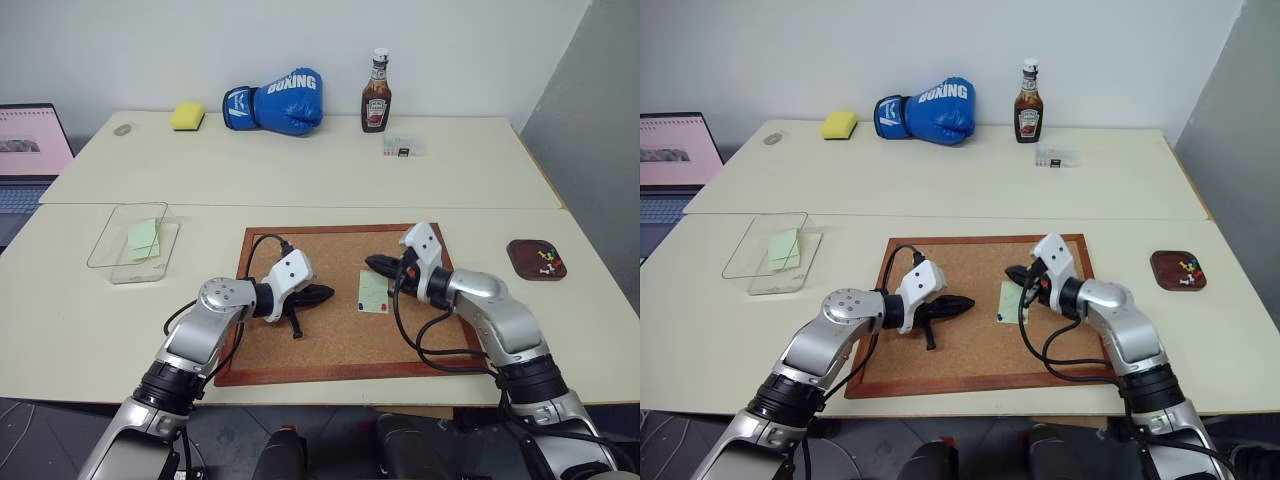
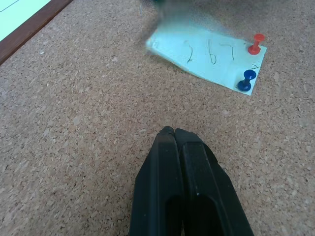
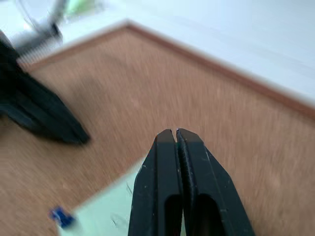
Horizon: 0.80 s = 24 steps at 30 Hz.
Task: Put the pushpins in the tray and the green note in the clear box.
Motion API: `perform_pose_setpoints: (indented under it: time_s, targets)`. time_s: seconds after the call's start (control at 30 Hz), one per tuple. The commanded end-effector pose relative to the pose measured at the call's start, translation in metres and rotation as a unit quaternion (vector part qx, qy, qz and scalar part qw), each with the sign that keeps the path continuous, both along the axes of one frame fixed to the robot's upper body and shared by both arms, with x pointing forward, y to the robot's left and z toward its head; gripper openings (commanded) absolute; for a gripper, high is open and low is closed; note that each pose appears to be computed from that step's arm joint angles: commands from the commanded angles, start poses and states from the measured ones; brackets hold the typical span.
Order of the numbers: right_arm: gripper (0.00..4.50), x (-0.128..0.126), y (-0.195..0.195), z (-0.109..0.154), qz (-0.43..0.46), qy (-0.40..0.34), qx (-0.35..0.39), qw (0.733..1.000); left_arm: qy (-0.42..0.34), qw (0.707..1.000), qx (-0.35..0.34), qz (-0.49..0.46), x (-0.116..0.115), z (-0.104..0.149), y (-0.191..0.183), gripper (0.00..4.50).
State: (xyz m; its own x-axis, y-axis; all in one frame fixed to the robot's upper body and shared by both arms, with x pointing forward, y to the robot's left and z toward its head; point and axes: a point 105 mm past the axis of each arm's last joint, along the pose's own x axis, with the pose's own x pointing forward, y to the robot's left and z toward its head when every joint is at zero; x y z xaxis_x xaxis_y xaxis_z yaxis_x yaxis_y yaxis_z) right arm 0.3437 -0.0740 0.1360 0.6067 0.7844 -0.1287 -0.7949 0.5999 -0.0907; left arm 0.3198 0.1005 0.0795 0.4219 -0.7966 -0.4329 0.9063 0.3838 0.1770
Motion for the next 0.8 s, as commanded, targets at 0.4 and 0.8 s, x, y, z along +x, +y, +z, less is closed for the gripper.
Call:
perform_pose_setpoints:
  time_s: [0.4,0.8]
  targets:
    - [0.01,0.024,-0.138,0.029,-0.303,-0.058,-0.035,0.951,0.058,0.997,0.052,-0.006,-0.01,-0.037,0.006,0.0]
    - [0.01,0.03,-0.251,0.011,-0.506,-0.005,-0.009,0.863,0.055,0.997,0.052,-0.009,-0.007,-0.038,0.007,0.0]
